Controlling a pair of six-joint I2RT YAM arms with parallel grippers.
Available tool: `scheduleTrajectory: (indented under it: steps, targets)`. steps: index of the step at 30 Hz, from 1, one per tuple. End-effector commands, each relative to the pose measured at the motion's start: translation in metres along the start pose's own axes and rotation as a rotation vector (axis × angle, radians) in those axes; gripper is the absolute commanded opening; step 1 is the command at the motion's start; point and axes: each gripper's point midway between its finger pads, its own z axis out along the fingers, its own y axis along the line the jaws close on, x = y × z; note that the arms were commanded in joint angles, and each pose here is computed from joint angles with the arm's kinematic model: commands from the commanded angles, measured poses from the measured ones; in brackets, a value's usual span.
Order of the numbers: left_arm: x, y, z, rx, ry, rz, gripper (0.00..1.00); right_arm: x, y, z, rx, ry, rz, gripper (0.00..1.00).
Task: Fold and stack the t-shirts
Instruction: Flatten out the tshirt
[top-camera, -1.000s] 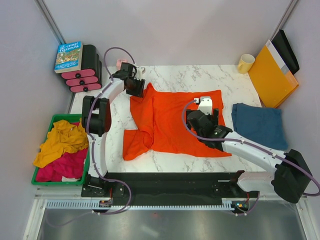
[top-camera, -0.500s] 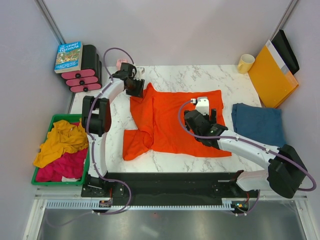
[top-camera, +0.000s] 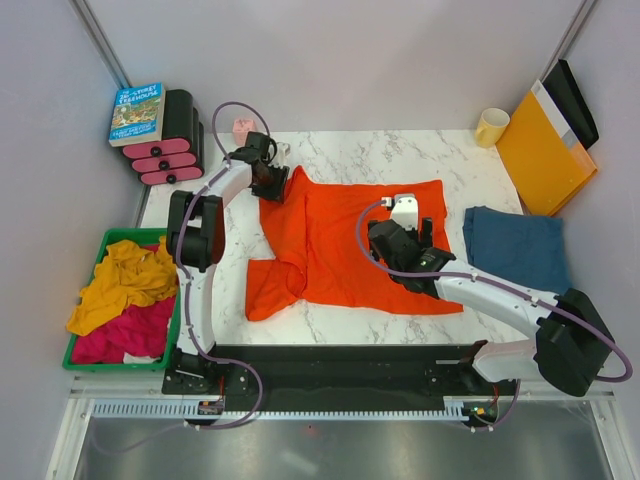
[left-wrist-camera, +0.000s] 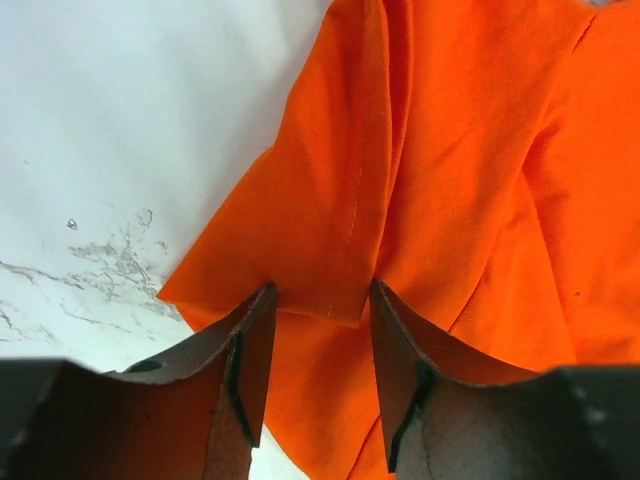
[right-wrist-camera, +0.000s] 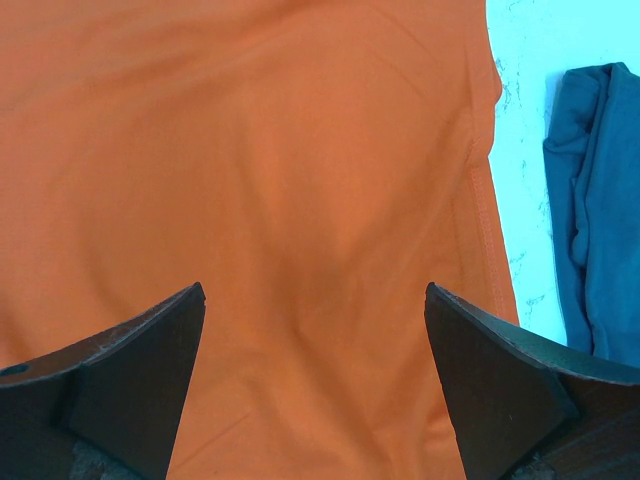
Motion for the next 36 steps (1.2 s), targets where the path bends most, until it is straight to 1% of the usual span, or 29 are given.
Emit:
scheduleTrajectory:
  steps: [1,3,4,6,7,10,13,14,16,17,18,19,20,21,22,23,24,25,26,27,29,30,36]
  targets:
    - [0.021,0.006,0.011,-0.031,0.072,0.015,0.43,-0.01,0.002,-0.003,-0.004,-0.032,0.043,0.98]
    - [0.022,0.005,0.01,-0.028,0.074,0.017,0.33,-0.009,0.001,-0.002,-0.001,-0.032,0.042,0.98]
    - [0.022,0.004,0.01,-0.027,0.074,0.016,0.23,-0.009,0.001,-0.003,-0.001,-0.032,0.042,0.98]
    - [0.02,0.003,0.006,-0.024,0.067,0.018,0.11,-0.009,-0.001,-0.002,0.008,-0.035,0.045,0.98]
    - [0.02,0.003,0.005,-0.022,0.065,0.017,0.02,-0.009,-0.002,-0.002,0.017,-0.04,0.055,0.98]
    - [0.014,-0.001,-0.005,-0.007,0.044,0.027,0.02,-0.009,-0.004,0.004,0.035,-0.031,0.071,0.98]
    - [0.005,-0.005,-0.02,0.009,0.011,0.033,0.02,-0.014,-0.018,0.021,0.084,-0.009,0.082,0.98]
    - [0.002,-0.008,-0.025,0.016,0.0,0.038,0.02,-0.024,-0.035,0.031,0.132,-0.009,0.115,0.98]
    - [-0.003,-0.013,-0.038,0.035,-0.023,0.043,0.02,-0.028,-0.057,0.054,0.195,0.019,0.148,0.98]
    - [-0.004,-0.016,-0.041,0.044,-0.029,0.046,0.02,-0.04,-0.081,0.07,0.241,0.025,0.188,0.98]
    - [-0.002,-0.018,-0.043,0.05,-0.027,0.052,0.02,-0.049,-0.088,0.081,0.247,0.013,0.208,0.98]
    - [-0.005,-0.02,-0.048,0.052,-0.04,0.057,0.02,-0.042,-0.093,0.1,0.265,0.048,0.19,0.98]
    - [-0.005,-0.02,-0.048,0.053,-0.039,0.06,0.02,-0.059,-0.108,0.113,0.295,0.031,0.211,0.98]
    - [-0.002,-0.021,-0.048,0.049,-0.033,0.068,0.02,-0.062,-0.111,0.123,0.309,0.038,0.207,0.98]
    - [-0.002,-0.021,-0.049,0.048,-0.035,0.071,0.02,-0.052,-0.111,0.142,0.324,0.078,0.187,0.98]
    - [-0.002,-0.021,-0.049,0.048,-0.033,0.072,0.02,-0.07,-0.116,0.152,0.33,0.058,0.214,0.98]
    - [0.001,-0.021,-0.049,0.048,-0.027,0.071,0.02,-0.072,-0.111,0.162,0.301,0.068,0.216,0.95]
    - [0.002,-0.021,-0.049,0.048,-0.026,0.071,0.02,-0.063,-0.107,0.177,0.293,0.099,0.208,0.93]
    - [0.003,-0.022,-0.049,0.049,-0.024,0.072,0.02,-0.08,-0.104,0.185,0.272,0.076,0.23,0.91]
    - [0.005,-0.022,-0.049,0.05,-0.02,0.071,0.02,-0.081,-0.099,0.192,0.253,0.081,0.235,0.87]
    - [0.007,-0.022,-0.049,0.049,-0.016,0.069,0.02,-0.084,-0.092,0.208,0.241,0.085,0.247,0.83]
    - [0.007,-0.021,-0.05,0.048,-0.017,0.068,0.02,-0.084,-0.092,0.213,0.242,0.088,0.259,0.78]
    - [0.006,-0.022,-0.052,0.045,-0.021,0.071,0.02,-0.078,-0.096,0.248,0.242,0.124,0.328,0.77]
